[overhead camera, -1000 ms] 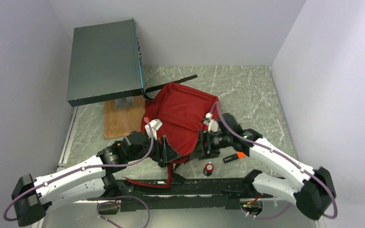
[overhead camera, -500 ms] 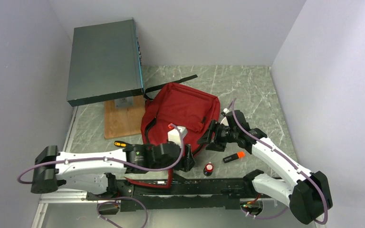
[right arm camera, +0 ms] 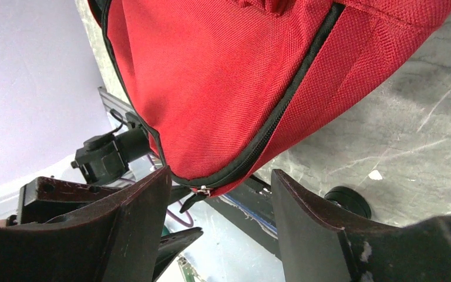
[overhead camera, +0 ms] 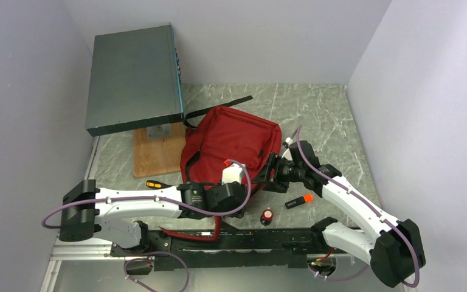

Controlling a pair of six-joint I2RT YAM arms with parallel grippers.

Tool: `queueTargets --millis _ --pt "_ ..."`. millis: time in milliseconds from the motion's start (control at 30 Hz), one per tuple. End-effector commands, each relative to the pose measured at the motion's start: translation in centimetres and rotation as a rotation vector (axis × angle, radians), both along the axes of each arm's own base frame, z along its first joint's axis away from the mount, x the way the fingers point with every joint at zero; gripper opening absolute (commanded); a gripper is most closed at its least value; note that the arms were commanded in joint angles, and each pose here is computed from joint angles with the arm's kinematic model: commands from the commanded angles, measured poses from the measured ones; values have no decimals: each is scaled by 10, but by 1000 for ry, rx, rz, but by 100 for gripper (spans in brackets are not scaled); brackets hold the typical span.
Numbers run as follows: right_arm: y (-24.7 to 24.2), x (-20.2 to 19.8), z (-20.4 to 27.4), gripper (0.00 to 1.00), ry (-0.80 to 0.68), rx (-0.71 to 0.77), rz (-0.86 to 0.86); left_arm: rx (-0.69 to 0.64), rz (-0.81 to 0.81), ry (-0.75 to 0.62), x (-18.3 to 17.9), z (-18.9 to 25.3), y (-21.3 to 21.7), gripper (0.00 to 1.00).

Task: Pack the student bag
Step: Zip the student bag at the center of the board.

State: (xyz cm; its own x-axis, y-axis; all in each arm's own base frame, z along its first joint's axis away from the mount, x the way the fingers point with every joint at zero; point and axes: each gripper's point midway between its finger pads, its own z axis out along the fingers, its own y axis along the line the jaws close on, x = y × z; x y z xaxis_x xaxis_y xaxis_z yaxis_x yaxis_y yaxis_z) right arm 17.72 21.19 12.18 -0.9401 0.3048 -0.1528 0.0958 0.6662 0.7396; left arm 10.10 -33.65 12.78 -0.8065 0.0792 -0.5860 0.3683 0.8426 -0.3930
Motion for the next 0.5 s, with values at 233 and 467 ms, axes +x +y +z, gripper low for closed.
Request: queueTargets --millis 233,467 --pt "7 6 9 60 -37 52 2 -6 -20 3 10 0 -18 37" --pt "9 -6 3 60 -12 55 23 -10 -87 -6 12 -2 -22 1"
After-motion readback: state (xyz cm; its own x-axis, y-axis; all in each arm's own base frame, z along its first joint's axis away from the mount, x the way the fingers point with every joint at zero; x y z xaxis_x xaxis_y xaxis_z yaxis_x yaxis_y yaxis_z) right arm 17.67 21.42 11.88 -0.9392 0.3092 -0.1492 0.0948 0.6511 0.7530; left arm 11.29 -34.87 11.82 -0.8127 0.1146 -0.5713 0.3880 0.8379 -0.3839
